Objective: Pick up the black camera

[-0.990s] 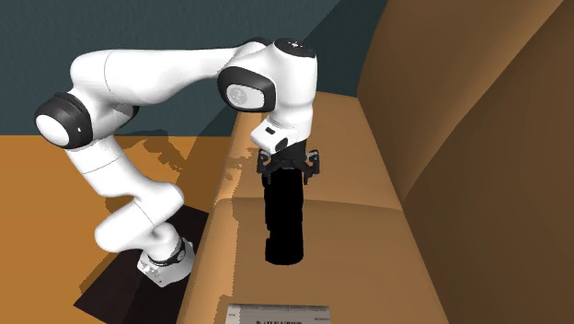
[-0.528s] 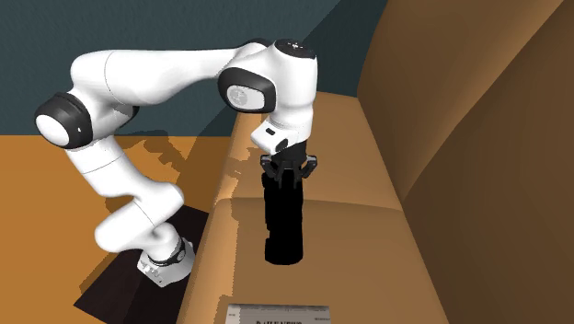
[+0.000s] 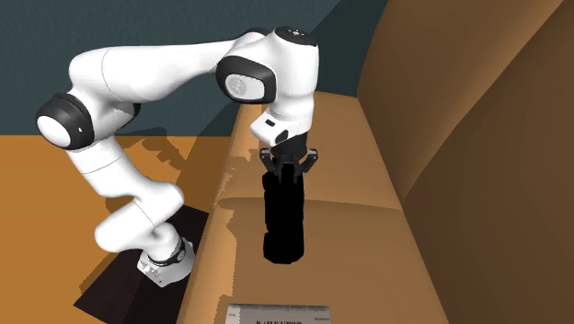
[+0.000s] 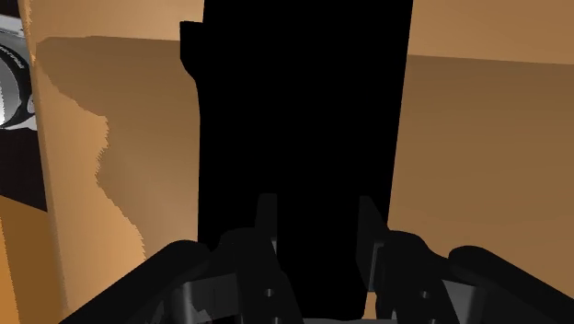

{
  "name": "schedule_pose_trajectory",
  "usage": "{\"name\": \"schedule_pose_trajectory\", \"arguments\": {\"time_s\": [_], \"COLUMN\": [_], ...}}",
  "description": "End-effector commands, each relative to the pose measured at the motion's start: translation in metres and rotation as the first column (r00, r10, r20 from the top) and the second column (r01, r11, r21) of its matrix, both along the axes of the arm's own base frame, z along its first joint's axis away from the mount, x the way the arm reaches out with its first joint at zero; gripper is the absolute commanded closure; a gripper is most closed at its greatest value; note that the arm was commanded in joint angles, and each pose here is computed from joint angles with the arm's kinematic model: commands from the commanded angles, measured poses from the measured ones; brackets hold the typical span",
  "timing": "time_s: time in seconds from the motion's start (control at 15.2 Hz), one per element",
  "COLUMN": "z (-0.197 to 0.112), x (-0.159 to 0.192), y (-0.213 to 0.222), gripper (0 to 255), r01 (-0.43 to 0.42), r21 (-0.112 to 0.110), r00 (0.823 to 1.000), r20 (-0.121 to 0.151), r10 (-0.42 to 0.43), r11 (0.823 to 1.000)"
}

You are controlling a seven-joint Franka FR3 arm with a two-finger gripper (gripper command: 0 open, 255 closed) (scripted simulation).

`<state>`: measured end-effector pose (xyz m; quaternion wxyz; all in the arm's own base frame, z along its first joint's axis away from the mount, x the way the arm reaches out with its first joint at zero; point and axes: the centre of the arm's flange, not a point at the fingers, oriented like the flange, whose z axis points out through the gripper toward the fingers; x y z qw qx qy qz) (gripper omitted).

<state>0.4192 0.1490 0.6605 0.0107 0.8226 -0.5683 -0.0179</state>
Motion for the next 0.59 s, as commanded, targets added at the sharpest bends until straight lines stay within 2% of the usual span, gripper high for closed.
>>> {"name": "schedule_pose_trajectory", "arguments": {"time_s": [0.0,0.53], "z": [0.012,0.054], "x": [0.0,0.0], "y": [-0.002,-0.002], "gripper": [255,255], "r01": [0.0,0.0], "r21": [0.0,0.0], "r00": [1.0,1.0], "r20": [0.003,0.003], "r10": [0.0,0.0], "r11": [1.0,1.0]}}
